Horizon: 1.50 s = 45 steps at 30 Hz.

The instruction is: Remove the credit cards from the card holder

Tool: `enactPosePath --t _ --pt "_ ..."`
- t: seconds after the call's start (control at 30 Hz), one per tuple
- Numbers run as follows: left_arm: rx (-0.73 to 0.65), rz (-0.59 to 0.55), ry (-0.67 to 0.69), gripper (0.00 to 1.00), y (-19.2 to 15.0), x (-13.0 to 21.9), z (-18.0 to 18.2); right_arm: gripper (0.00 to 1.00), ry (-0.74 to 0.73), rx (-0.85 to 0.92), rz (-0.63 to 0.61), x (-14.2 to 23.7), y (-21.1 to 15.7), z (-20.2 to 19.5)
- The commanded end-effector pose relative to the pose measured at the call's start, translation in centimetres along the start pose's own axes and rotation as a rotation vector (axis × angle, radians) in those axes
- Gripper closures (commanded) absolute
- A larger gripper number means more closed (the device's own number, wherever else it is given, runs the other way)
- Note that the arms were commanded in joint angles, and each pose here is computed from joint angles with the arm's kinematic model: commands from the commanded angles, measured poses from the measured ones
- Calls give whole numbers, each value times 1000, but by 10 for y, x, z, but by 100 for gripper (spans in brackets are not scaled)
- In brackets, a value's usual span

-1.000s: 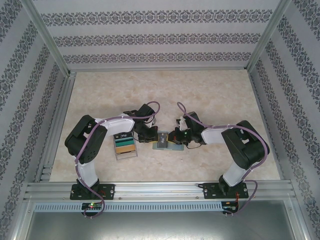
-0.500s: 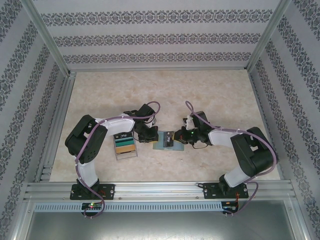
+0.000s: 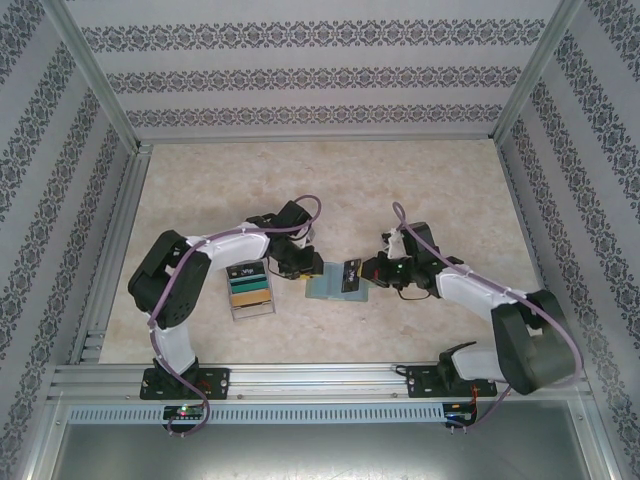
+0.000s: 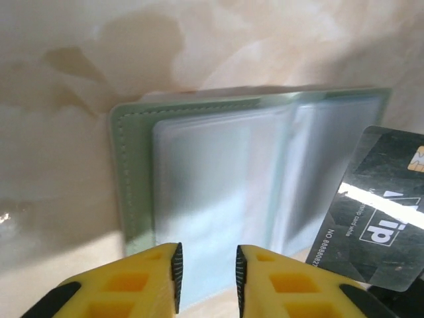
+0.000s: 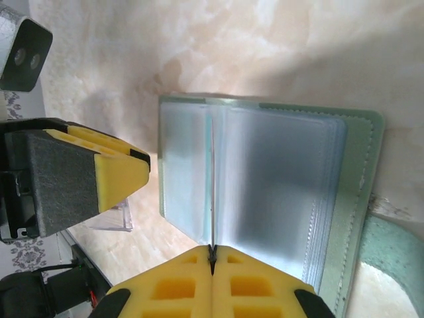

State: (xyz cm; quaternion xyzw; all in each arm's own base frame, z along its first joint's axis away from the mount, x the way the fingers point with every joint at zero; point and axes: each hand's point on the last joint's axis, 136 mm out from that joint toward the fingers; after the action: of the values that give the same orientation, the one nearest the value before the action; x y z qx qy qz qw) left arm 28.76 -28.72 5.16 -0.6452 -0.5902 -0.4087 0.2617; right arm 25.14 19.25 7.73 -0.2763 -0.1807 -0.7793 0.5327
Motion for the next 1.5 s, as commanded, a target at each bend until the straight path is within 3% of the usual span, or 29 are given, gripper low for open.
enactPosePath --t 0.0,0.13,0.27,0.43,0.77,0.93,1.17,1.2,1.3,1.37,1.47 --pt "-10 -87 -72 59 20 32 -25 100 -1 3 -31 13 1 2" --pt "6 -187 -218 46 37 55 -49 100 103 35 -62 29 9 36" --pt "4 -276 -379 49 51 78 -71 100 224 90 -62 44 15 79" --pt "8 -297 -467 55 53 85 -81 100 336 132 -31 53 18 115" --pt "0 -315 -552 60 54 91 -92 100 360 131 18 41 15 121" --pt "-9 -306 -579 68 53 93 -96 100 354 128 19 36 15 119" --pt "-21 -305 -563 94 51 95 -95 100 330 117 28 28 17 110" --pt "-24 -304 -557 95 50 95 -94 91 323 113 29 27 17 108" --pt "-38 -311 -523 100 49 99 -91 77 304 117 26 25 17 103" --pt "-49 -310 -491 100 46 101 -87 47 280 116 15 25 19 99" --pt "-90 -291 -402 100 36 106 -77 19 256 117 -6 25 21 95"
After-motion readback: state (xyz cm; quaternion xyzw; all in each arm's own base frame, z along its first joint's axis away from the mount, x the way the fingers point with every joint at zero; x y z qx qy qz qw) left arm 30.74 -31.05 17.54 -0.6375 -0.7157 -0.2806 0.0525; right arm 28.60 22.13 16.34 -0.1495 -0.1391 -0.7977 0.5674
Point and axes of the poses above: each hand's point on the last joint's axis, 136 mm out from that joint toward the fingers, its own x axis back along the fingers, its own z axis along the line the jaws close on, y = z × x, and after that the axes turned 13 degrees about -x, right-handed
